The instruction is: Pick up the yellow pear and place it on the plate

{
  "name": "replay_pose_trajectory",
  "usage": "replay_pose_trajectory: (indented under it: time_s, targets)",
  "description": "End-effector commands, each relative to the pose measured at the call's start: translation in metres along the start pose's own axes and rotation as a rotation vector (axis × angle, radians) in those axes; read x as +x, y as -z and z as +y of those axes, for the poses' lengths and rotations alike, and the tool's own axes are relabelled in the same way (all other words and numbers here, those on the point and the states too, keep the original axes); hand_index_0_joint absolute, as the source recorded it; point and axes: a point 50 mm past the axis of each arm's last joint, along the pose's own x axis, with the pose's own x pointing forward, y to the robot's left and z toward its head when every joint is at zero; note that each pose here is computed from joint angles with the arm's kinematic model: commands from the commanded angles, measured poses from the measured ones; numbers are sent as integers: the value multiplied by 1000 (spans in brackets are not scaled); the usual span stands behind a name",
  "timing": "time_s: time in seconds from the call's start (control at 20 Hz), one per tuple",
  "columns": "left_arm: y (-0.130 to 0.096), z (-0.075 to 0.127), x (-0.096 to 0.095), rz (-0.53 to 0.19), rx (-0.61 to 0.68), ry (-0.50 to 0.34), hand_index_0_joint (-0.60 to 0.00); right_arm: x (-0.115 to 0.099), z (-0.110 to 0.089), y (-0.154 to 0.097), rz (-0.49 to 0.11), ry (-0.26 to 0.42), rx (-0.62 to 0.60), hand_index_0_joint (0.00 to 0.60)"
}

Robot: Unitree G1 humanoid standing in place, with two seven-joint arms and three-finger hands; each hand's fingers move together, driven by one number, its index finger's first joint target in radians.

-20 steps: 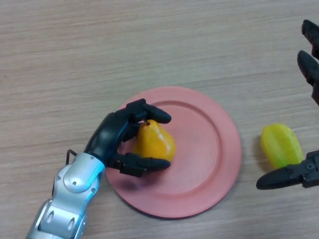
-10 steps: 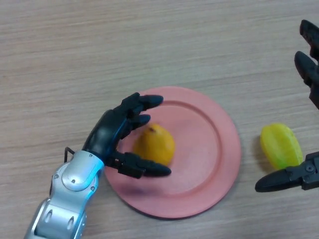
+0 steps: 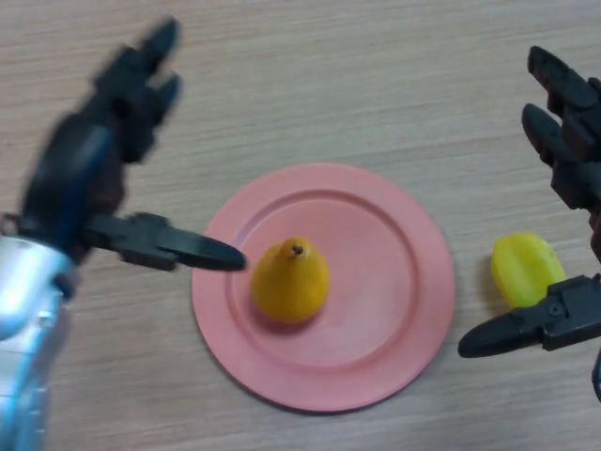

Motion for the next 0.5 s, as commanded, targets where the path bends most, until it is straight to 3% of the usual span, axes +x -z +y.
replay_pose_trajectory:
  time_s: [0.05,0.2,0.35,0.5]
  targets:
    - [-40,22,-15,-231,109,-31,0,0,-8,-25,-177,35,-36,0]
    - [-36,31,-29,-193,169,-8,0,4,-8,-26,-184,31,-26,0]
    - [-44,46,-36,-197,141,-53,0,3,-7,-27,-165,17,72,0]
    - [-46,43,-39,-198,141,-43,0,4,-5,-27,-179,12,87,0]
